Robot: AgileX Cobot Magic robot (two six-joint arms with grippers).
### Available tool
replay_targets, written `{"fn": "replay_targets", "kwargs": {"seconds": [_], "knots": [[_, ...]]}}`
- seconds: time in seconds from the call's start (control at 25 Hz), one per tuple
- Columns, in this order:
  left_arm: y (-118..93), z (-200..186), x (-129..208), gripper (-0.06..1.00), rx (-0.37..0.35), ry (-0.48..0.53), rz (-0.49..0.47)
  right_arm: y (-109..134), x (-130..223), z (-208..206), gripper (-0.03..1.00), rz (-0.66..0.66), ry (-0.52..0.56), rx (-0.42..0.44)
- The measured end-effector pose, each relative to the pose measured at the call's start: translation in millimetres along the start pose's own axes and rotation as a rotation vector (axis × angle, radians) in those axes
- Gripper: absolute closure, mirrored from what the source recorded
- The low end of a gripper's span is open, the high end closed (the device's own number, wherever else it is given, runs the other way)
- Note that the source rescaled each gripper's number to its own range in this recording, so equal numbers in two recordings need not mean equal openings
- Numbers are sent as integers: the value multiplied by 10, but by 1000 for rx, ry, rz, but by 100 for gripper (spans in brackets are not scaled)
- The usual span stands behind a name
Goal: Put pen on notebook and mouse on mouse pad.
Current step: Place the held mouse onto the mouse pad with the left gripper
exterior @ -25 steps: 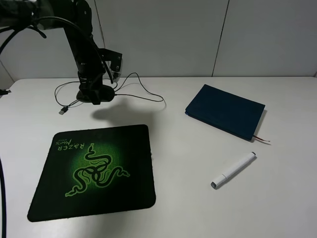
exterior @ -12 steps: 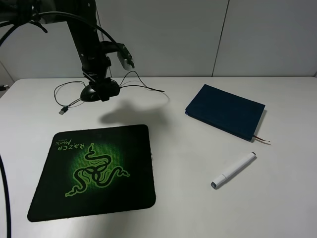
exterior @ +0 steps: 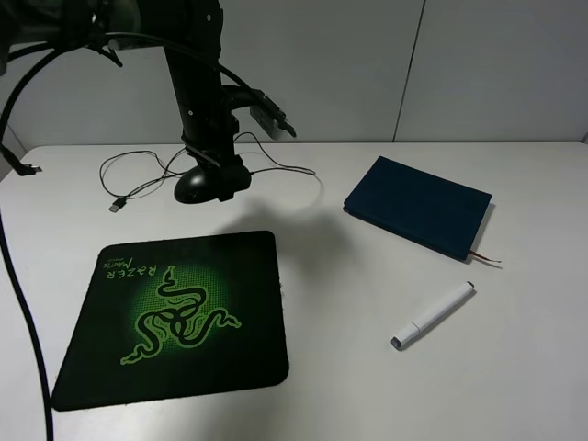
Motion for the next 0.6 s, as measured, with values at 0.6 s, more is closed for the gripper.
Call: {"fn": "replay_targets", "kwargs": {"seconds": [0.6], "knots": [[-553,141,668,94,94,199,-107,0,0,0,-3,0,0,0]]}}
Point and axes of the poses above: a point on each arm's last joint axis where the gripper is mounted, z pointing out along that axis toward the gripper, y along the wrist's bending axis when the last joint is at zero, x = y × z, the point moved 3 cm from there along z, pointing out along that axis toward the gripper, and after that the axes turned 5 degrees about -z, right-handed, at the moved point
